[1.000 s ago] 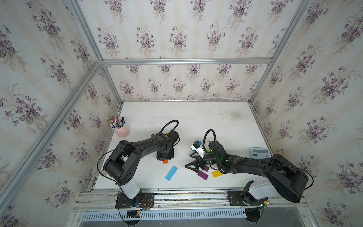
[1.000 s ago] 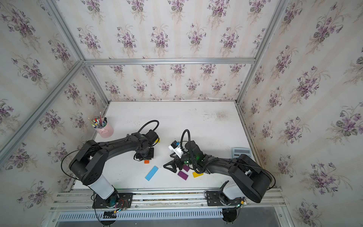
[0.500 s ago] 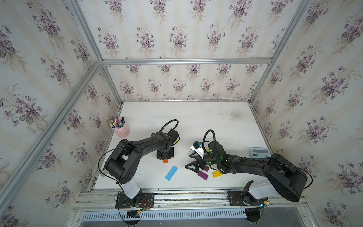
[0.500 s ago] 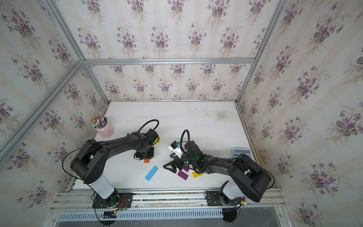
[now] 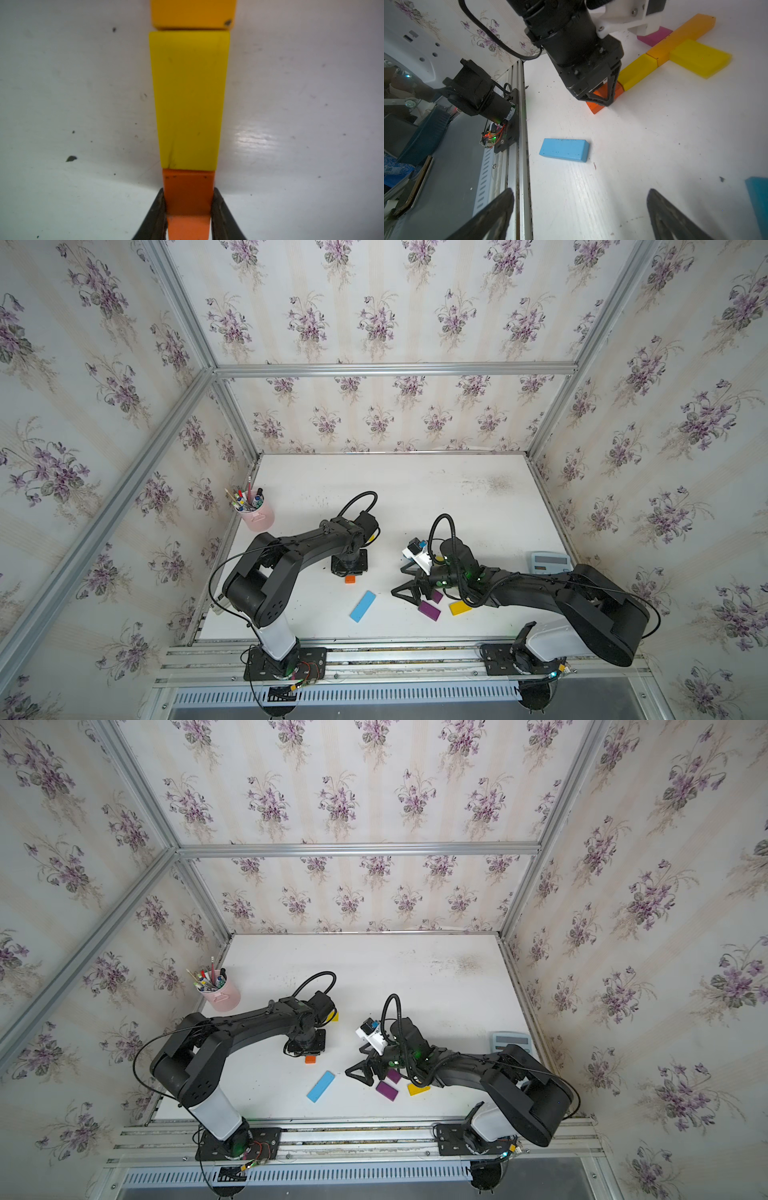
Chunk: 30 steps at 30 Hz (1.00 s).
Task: Assemble the letter t with building blocks
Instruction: Assemble the building block at the center of the board.
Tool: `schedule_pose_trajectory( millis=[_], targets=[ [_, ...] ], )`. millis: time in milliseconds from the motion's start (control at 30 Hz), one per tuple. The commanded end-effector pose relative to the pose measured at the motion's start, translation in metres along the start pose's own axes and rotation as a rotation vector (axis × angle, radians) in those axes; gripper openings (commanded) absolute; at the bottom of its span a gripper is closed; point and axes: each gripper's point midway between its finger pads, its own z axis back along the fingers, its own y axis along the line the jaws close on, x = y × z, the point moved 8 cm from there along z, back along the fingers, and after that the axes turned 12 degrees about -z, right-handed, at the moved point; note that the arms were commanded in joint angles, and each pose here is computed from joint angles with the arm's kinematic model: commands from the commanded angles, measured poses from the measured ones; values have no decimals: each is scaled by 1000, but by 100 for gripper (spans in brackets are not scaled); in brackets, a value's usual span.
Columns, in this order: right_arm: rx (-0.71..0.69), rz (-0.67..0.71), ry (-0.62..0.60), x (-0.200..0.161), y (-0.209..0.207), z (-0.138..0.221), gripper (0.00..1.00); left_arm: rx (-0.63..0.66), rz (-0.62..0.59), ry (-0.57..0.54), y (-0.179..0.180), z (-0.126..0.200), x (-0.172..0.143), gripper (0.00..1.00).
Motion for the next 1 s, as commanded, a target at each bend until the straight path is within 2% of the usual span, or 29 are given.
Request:
schedule_pose_trajectory(
  millis=[0,100,267,500,800,833,967],
  targets=[
    [10,16,-9,3,1,0,99,30,3,6,4,-1,0,28],
    [10,16,-6,2,1,-1,99,25,-1,7,3,-2,0,29],
    [11,16,-6,3,1,-1,99,25,-2,10,3,-3,0,37],
    [16,16,-4,3,2,-1,99,21,-2,4,3,-2,0,52],
    [15,16,0,2,1,-1,99,-11,-13,-33,2,7,-1,54],
    [15,16,0,2,2,-1,99,-8,-17,-45,3,10,-1,59],
    [17,15,0,2,2,-1,99,-1,-17,-58,5,14,-2,62]
  ],
)
